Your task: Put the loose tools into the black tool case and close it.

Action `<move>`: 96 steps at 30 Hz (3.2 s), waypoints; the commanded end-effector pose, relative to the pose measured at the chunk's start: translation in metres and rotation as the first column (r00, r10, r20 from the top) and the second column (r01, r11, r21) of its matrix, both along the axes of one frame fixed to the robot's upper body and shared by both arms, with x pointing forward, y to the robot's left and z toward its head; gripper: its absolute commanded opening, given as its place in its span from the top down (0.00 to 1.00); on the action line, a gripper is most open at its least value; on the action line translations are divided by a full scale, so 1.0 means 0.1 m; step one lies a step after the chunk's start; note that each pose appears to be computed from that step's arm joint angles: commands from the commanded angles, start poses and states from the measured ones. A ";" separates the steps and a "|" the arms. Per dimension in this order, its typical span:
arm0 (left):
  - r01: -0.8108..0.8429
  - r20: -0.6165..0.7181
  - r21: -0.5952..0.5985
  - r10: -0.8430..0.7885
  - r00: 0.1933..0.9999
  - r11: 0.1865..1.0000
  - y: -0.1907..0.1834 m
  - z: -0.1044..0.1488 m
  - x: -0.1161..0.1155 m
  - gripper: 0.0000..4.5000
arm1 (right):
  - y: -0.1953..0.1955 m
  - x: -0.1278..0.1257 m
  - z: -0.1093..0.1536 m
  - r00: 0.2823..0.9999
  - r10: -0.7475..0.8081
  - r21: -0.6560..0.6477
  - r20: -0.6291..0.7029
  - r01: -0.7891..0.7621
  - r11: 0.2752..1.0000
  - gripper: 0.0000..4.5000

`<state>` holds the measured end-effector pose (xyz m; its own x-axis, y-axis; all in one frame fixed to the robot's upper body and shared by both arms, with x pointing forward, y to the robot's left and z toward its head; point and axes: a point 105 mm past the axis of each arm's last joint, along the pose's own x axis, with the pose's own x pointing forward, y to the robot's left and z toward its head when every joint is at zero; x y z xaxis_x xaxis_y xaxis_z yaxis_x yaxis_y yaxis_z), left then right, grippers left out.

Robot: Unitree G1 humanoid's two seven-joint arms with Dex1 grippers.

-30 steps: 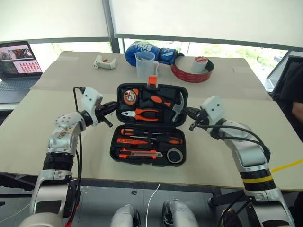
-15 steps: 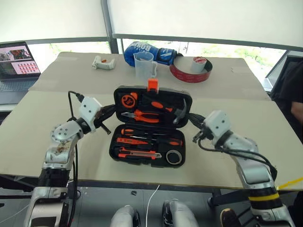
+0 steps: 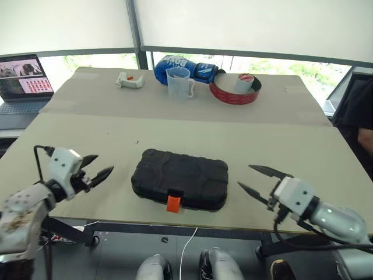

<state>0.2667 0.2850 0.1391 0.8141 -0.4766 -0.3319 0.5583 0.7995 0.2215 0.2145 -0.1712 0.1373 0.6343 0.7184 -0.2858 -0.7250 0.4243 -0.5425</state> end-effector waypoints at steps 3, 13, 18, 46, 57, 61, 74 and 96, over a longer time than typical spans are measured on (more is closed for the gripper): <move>0.072 0.035 0.049 -0.074 0.997 0.996 0.09 0.22 0.34 0.08 | 0.07 -0.38 -0.12 0.937 0.225 -0.015 -0.267 -0.238 0.971 0.56; 0.366 0.112 0.225 -0.397 0.911 0.903 -0.81 0.32 1.30 0.81 | 0.45 -0.14 -0.38 0.873 0.395 -0.084 -0.286 -0.433 0.897 1.00; 0.499 0.088 0.248 -0.532 0.842 0.830 -1.26 0.32 1.39 0.99 | 0.62 0.05 -0.38 0.882 0.397 -0.088 -0.252 -0.430 0.899 1.00; 0.845 -0.149 0.130 -0.832 0.535 0.520 -1.84 0.25 0.54 0.99 | 0.39 0.24 -0.03 0.922 0.281 0.006 -0.268 -0.290 0.957 1.00; 0.876 -0.202 0.223 -0.859 0.471 0.428 -1.96 -0.05 0.57 0.99 | 0.59 0.32 -0.16 0.919 0.290 0.007 -0.266 -0.299 0.954 1.00; 0.873 -0.191 0.226 -0.859 0.475 0.432 -1.98 -0.01 0.58 0.99 | 0.58 0.42 -0.26 0.932 0.256 -0.011 -0.258 -0.267 0.964 1.00; 0.864 -0.212 0.326 -0.861 0.463 0.385 -1.97 -0.13 0.61 0.99 | 0.71 0.43 -0.12 0.937 0.265 0.121 -0.228 -0.243 0.962 1.00; 0.816 -0.144 0.205 -0.808 0.571 0.540 -1.81 -0.02 0.69 0.84 | 0.43 0.26 0.12 0.917 0.259 0.148 -0.304 -0.223 0.963 0.83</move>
<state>0.3373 0.0804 0.1510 0.0965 -0.8562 -0.5075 0.8970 -0.1462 0.4171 0.2478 -0.1159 0.1300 0.3319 0.8686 -0.3678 -0.9404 0.2740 -0.2015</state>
